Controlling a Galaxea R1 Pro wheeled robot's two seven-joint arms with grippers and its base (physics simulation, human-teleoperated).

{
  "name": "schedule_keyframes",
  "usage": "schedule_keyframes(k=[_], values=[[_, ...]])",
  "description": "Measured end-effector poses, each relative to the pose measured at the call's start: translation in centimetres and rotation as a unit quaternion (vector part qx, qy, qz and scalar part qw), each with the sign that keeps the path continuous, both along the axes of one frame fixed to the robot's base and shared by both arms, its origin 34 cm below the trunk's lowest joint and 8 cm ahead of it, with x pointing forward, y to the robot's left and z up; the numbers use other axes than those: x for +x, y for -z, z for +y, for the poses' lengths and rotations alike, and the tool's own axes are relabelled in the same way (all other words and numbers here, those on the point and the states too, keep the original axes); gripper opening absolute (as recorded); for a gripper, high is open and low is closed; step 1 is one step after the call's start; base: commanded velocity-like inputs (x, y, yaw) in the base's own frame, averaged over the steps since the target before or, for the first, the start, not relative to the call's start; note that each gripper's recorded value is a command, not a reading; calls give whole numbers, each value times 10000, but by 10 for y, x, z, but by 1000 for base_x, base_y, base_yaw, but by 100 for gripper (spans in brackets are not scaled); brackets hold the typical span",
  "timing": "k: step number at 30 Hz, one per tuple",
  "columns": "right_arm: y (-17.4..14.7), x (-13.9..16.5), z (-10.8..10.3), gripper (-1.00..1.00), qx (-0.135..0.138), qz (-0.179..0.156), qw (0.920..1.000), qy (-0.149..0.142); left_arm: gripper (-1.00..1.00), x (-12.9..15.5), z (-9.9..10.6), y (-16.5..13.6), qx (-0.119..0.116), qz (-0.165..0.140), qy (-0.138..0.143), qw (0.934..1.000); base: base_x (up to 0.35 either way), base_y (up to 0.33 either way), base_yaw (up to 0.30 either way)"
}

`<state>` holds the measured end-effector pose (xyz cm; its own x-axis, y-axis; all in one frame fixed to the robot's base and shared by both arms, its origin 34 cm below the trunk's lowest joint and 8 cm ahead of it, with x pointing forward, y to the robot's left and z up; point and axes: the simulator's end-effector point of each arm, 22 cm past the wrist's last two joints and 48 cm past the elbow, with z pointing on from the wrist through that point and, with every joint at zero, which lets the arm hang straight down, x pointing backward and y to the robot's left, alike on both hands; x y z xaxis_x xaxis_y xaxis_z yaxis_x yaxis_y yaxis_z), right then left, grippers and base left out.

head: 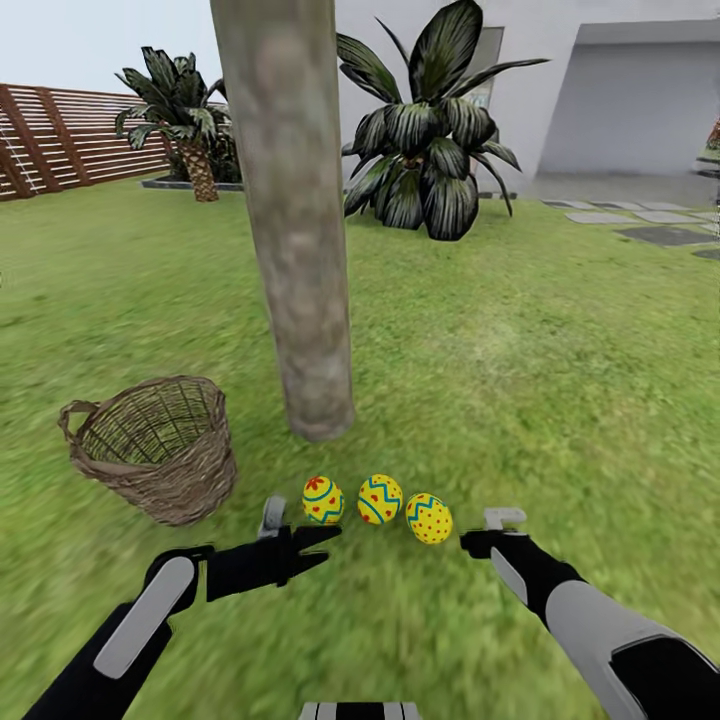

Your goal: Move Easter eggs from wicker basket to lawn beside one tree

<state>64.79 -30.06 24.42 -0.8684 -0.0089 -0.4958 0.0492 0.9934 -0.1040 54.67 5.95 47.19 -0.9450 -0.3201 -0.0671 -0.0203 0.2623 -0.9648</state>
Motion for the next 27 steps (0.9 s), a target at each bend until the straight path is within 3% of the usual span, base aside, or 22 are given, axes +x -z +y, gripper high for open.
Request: schedule_keyframes(k=[9,11,16,21,27], values=[[3,-26,1,100,-14,105,9999,-1,100,-19,45,38,527,353,-174,9978,0,0,0],[0,-26,2,100,-8,76,10000,-5,100,-21,66,54,790,439,-275,9955,0,0,0],[-11,-21,2,100,-6,-22,10000,-3,100,-15,100,62,1151,346,-485,9916,0,0,0],[-22,-18,0,100,-17,-91,10000,37,100,-16,116,73,1287,455,-672,9884,0,0,0],[-26,-26,-5,100,-75,-38,10000,52,100,-14,119,66,1308,375,-727,9880,0,0,0]])
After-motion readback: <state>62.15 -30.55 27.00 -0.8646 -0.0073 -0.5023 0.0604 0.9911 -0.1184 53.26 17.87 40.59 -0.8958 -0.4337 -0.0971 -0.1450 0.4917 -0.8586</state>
